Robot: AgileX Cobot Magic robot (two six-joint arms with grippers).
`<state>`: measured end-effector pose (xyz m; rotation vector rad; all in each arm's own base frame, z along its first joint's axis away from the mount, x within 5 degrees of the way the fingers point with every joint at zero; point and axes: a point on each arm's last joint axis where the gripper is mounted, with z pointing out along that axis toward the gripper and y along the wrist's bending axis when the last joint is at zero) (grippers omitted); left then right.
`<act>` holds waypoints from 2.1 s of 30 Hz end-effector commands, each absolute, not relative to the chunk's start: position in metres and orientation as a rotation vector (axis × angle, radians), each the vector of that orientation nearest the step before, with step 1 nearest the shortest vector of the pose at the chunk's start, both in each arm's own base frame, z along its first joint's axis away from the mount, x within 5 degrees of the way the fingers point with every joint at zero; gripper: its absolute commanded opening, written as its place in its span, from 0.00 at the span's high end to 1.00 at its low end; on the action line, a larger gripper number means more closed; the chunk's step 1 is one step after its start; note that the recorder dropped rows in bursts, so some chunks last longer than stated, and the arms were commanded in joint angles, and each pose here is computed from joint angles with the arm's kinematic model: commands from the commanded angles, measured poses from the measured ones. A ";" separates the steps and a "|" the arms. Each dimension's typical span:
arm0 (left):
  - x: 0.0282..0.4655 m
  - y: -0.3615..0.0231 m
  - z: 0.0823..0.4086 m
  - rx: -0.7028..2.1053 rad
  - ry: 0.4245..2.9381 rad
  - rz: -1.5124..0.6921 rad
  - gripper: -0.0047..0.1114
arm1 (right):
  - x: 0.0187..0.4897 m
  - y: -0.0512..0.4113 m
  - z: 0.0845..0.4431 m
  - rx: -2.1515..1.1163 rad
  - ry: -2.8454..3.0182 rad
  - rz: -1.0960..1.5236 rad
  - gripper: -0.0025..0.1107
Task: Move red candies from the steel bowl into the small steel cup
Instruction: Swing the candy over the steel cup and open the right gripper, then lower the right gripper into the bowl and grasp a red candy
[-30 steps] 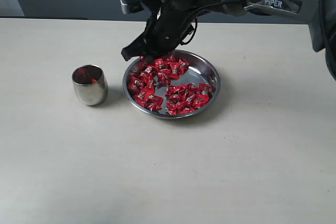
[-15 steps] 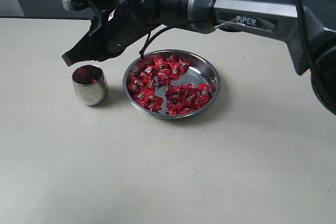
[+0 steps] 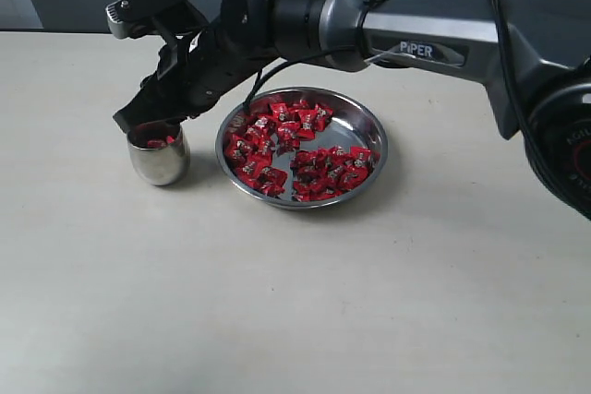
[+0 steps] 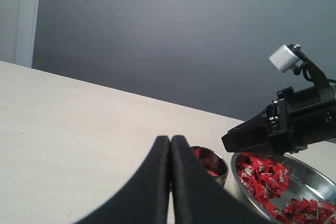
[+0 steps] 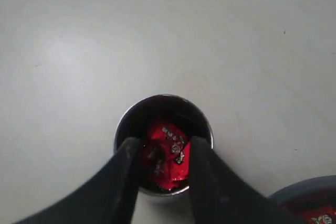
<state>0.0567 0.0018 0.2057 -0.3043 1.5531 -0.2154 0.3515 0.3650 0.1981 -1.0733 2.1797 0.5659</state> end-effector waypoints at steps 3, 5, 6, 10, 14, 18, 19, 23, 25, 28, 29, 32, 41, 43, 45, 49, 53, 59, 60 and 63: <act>0.056 0.002 0.205 -0.313 1.546 -0.222 0.96 | 0.363 0.340 0.190 -1.059 2.334 0.462 0.69; 0.056 0.002 0.205 -0.313 1.546 -0.222 0.96 | 0.375 0.313 0.183 -1.046 2.458 0.350 0.69; 0.056 0.002 0.205 -0.313 1.546 -0.222 0.96 | 0.378 0.305 0.180 -1.044 2.495 0.305 0.69; 0.056 0.002 0.205 -0.313 1.546 -0.222 0.96 | 0.387 0.277 0.171 -1.060 2.614 0.126 0.69; 0.056 0.002 0.205 -0.313 1.546 -0.222 0.96 | 0.395 0.270 0.157 -1.060 2.618 0.047 0.69; 0.056 0.002 0.205 -0.313 1.546 -0.222 0.96 | 0.407 0.275 0.153 -0.933 2.537 0.070 0.69; 0.056 0.002 0.205 -0.313 1.546 -0.222 0.96 | 0.408 0.276 0.152 -0.929 2.524 0.075 0.69; 0.056 0.002 0.205 -0.313 1.546 -0.222 0.96 | 0.409 0.275 0.145 -0.947 2.521 0.045 0.69; 0.056 0.002 0.205 -0.313 1.546 -0.222 0.96 | 0.410 0.273 0.139 -0.954 2.531 0.008 0.69; 0.056 0.002 0.205 -0.313 1.546 -0.222 0.96 | 0.414 0.269 0.132 -0.936 2.530 -0.073 0.69; 0.056 0.002 0.205 -0.313 1.546 -0.222 0.96 | 0.415 0.268 0.130 -0.924 2.527 -0.101 0.69; 0.056 0.002 0.205 -0.313 1.546 -0.222 0.96 | 0.418 0.264 0.126 -0.884 2.530 -0.150 0.69; 0.056 0.002 0.205 -0.313 1.546 -0.222 0.96 | 0.424 0.263 0.121 -0.832 2.521 -0.097 0.69; 0.056 0.002 0.205 -0.313 1.546 -0.222 0.96 | 0.425 0.263 0.118 -0.824 2.524 -0.084 0.69; 0.056 0.002 0.205 -0.313 1.546 -0.222 0.96 | 0.425 0.264 0.115 -0.820 2.528 -0.076 0.69; 0.056 0.002 0.205 -0.313 1.546 -0.222 0.96 | 0.424 0.265 0.112 -0.811 2.534 -0.059 0.69; 0.056 0.002 0.205 -0.313 1.546 -0.222 0.96 | 0.424 0.265 0.112 -0.811 2.534 -0.059 0.69; 0.056 0.002 0.205 -0.313 1.546 -0.222 0.96 | 0.424 0.265 0.112 -0.811 2.537 -0.061 0.82; 0.056 0.002 0.205 -0.313 1.546 -0.222 0.96 | 0.424 0.265 0.112 -0.811 2.537 -0.061 0.88; 0.056 0.002 0.205 -0.313 1.546 -0.222 0.96 | 0.424 0.264 0.112 -0.807 2.539 -0.061 0.98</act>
